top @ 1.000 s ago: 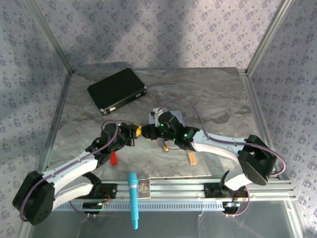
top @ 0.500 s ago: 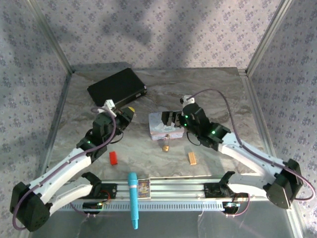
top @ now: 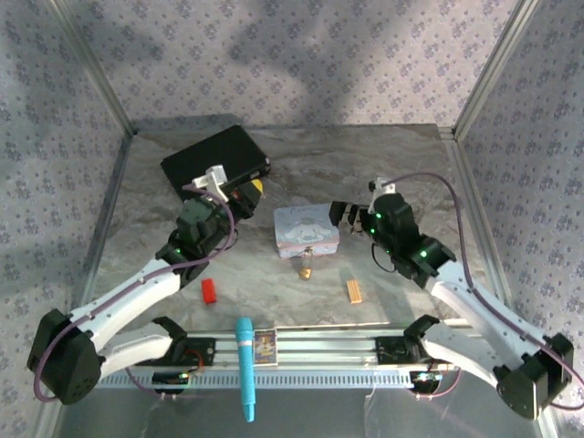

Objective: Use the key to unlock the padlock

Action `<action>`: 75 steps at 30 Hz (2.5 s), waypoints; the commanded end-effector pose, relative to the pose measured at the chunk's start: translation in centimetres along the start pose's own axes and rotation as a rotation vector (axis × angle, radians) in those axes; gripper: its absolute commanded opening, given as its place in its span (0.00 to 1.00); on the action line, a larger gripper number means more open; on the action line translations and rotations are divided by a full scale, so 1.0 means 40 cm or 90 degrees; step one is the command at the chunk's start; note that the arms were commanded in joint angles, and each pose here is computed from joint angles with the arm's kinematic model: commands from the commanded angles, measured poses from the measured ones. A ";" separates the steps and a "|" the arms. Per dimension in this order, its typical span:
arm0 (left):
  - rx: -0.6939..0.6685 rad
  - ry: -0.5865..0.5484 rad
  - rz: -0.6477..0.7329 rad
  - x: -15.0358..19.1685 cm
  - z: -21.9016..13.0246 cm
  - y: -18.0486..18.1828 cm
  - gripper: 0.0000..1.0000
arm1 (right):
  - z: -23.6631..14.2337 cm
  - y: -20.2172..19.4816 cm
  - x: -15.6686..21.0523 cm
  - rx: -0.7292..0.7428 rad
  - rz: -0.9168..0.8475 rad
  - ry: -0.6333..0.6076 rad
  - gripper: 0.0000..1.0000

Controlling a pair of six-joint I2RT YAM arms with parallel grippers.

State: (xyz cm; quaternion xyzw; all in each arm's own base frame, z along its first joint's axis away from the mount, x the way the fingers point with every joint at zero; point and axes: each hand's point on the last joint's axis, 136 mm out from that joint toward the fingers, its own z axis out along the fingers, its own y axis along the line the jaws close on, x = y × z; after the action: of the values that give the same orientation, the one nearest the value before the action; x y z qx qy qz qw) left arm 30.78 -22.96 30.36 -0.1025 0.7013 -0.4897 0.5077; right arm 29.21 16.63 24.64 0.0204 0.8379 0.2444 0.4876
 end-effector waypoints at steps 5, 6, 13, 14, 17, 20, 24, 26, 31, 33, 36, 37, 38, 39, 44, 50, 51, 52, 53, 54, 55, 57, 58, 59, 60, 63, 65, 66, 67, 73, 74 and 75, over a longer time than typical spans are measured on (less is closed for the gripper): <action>0.134 -0.056 0.035 -0.045 -0.003 -0.140 0.00 | 0.020 0.199 -0.084 -0.328 0.182 -0.052 1.00; 0.143 -0.058 0.032 -0.044 -0.003 -0.147 0.00 | 0.022 0.226 -0.086 -0.367 0.196 -0.047 1.00; 0.174 -0.055 0.022 -0.040 -0.004 -0.179 0.00 | -0.010 0.416 -0.087 -0.543 0.152 -0.019 0.86; 0.175 -0.055 0.019 -0.039 -0.003 -0.178 0.00 | -0.015 0.430 -0.087 -0.558 0.149 -0.020 0.85; 0.190 -0.054 0.001 -0.035 -0.004 -0.185 0.00 | -0.034 0.473 -0.093 -0.619 0.137 -0.023 0.68; 0.203 -0.048 -0.015 -0.028 -0.004 -0.195 0.00 | -0.042 0.497 -0.102 -0.664 0.143 -0.028 0.56; 0.212 -0.045 -0.022 -0.026 -0.012 -0.210 0.00 | -0.028 0.506 -0.105 -0.664 0.141 -0.021 0.18; 0.212 -0.046 -0.025 -0.027 -0.014 -0.213 0.00 | -0.022 0.507 -0.104 -0.662 0.142 -0.019 0.15; 0.212 -0.046 -0.030 -0.024 -0.013 -0.210 0.00 | -0.021 0.503 -0.097 -0.660 0.144 -0.016 0.23; 0.213 -0.046 -0.031 -0.024 -0.011 -0.211 0.00 | -0.016 0.503 -0.092 -0.662 0.147 -0.011 0.27; 0.214 -0.046 -0.034 -0.024 -0.011 -0.210 0.00 | -0.013 0.507 -0.093 -0.675 0.154 -0.009 0.26; 0.214 -0.045 -0.035 -0.023 -0.010 -0.209 0.00 | -0.011 0.508 -0.093 -0.677 0.156 -0.009 0.25; 0.213 -0.045 -0.037 -0.023 -0.010 -0.209 0.00 | -0.009 0.508 -0.095 -0.679 0.157 -0.010 0.25; 0.213 -0.045 -0.039 -0.024 -0.010 -0.209 0.00 | -0.005 0.510 -0.096 -0.680 0.158 -0.009 0.25; 0.215 -0.042 -0.044 -0.022 -0.011 -0.210 0.00 | 0.012 0.480 -0.095 -0.650 0.167 -0.017 0.27; 0.199 -0.053 -0.039 -0.027 -0.013 -0.198 0.00 | 0.022 0.444 -0.085 -0.602 0.163 -0.013 0.28; 0.198 -0.054 -0.039 -0.028 -0.012 -0.197 0.00 | 0.028 0.442 -0.081 -0.598 0.163 -0.011 0.28; 0.198 -0.052 -0.039 -0.027 -0.011 -0.198 0.00 | 0.029 0.443 -0.079 -0.598 0.163 -0.009 0.29; 0.198 -0.050 -0.040 -0.025 -0.010 -0.198 0.00 | 0.030 0.445 -0.083 -0.600 0.163 -0.011 0.30; 0.200 -0.049 -0.043 -0.025 -0.009 -0.199 0.00 | 0.030 0.449 -0.083 -0.606 0.162 -0.010 0.31; 0.202 -0.048 -0.048 -0.024 -0.007 -0.200 0.00 | 0.029 0.456 -0.086 -0.614 0.160 -0.011 0.32; 0.203 -0.044 -0.056 -0.018 -0.003 -0.196 0.00 | 0.026 0.467 -0.090 -0.630 0.156 -0.013 0.32; 0.205 -0.043 -0.059 -0.017 -0.001 -0.197 0.00 | 0.023 0.473 -0.092 -0.637 0.154 -0.012 0.32; 0.206 -0.041 -0.061 -0.014 0.001 -0.196 0.00 | 0.022 0.481 -0.093 -0.645 0.152 -0.011 0.32; 0.205 -0.039 -0.062 -0.013 0.004 -0.196 0.00 | 0.021 0.484 -0.093 -0.650 0.151 -0.010 0.32; 0.209 -0.038 -0.064 -0.010 0.004 -0.197 0.00 | 0.022 0.493 -0.093 -0.659 0.152 -0.006 0.30; 0.207 -0.038 -0.063 -0.011 0.004 -0.197 0.00 | 0.026 0.494 -0.089 -0.659 0.153 -0.001 0.29; 0.208 -0.039 -0.062 -0.013 0.002 -0.198 0.00 | 0.029 0.494 -0.088 -0.661 0.154 -0.002 0.28; 0.209 -0.040 -0.063 -0.014 0.001 -0.199 0.00 | 0.030 0.495 -0.090 -0.663 0.156 -0.004 0.26; 0.202 -0.041 -0.063 -0.012 0.000 -0.191 0.00 | 0.034 0.497 -0.086 -0.669 0.164 -0.003 0.05; 0.200 -0.043 -0.063 -0.013 -0.001 -0.189 0.00 | 0.036 0.494 -0.081 -0.665 0.168 -0.001 0.00; 0.198 -0.044 -0.062 -0.014 -0.001 -0.187 0.00 | 0.036 0.490 -0.079 -0.661 0.170 -0.001 0.00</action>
State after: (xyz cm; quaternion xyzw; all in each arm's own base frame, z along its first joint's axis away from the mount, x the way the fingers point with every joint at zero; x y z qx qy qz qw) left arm 29.17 -26.36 35.05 -0.0827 0.6154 -0.5936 0.5120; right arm 28.39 33.44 33.99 -0.1093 0.6118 0.6789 0.3910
